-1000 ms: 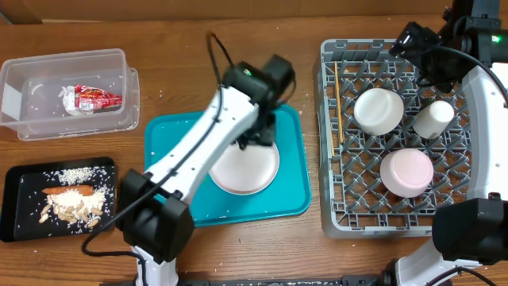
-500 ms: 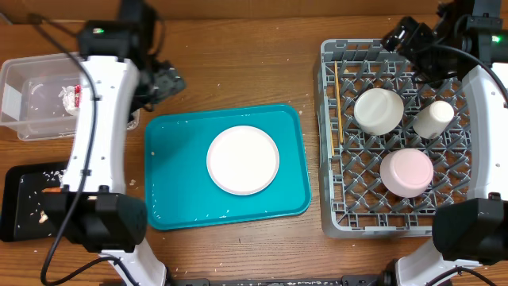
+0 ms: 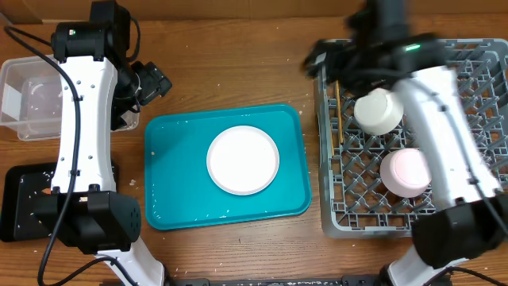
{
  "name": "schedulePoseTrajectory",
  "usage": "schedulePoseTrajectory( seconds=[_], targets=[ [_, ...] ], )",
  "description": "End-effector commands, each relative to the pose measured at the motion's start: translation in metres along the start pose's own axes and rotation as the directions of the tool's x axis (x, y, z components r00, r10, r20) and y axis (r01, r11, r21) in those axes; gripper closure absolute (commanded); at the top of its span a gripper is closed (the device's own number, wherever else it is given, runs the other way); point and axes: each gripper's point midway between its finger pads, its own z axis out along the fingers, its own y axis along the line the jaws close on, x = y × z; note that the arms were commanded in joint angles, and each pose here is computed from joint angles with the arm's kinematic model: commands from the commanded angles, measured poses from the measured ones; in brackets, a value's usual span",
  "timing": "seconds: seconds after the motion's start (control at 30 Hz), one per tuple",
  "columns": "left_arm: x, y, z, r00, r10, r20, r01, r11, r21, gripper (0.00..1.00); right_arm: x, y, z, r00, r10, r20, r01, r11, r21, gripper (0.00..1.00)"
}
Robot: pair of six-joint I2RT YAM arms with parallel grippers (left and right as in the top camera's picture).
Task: Sort waste into correct bins and load items into the dishwasher
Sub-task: 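Move the right gripper from the rack toward the white plate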
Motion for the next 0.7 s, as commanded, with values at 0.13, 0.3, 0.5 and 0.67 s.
schedulePoseTrajectory(
  seconds=[0.13,0.3,0.5,0.67],
  targets=[
    [0.006,0.002,-0.008,1.000,-0.002,-0.002,0.002,1.000,0.009,0.00,0.015,0.014,0.027,0.982,-0.137,0.126,0.099,0.957,0.272,0.00],
    [0.005,0.002,-0.008,1.000,-0.003,-0.001,0.003,1.000,0.010,0.00,0.030,0.033,0.047,0.986,-0.147,0.081,0.131,0.975,0.181,0.00],
    [0.005,0.001,-0.008,1.000,-0.003,0.001,0.003,1.000,0.012,0.00,0.086,0.025,0.096,0.976,-0.135,-0.169,0.152,0.984,0.091,0.00],
    [0.004,0.000,-0.009,1.000,-0.003,0.006,0.003,1.000,0.016,0.00,0.130,0.009,0.123,0.924,-0.105,-0.367,0.149,0.984,0.094,0.00]
  ],
)
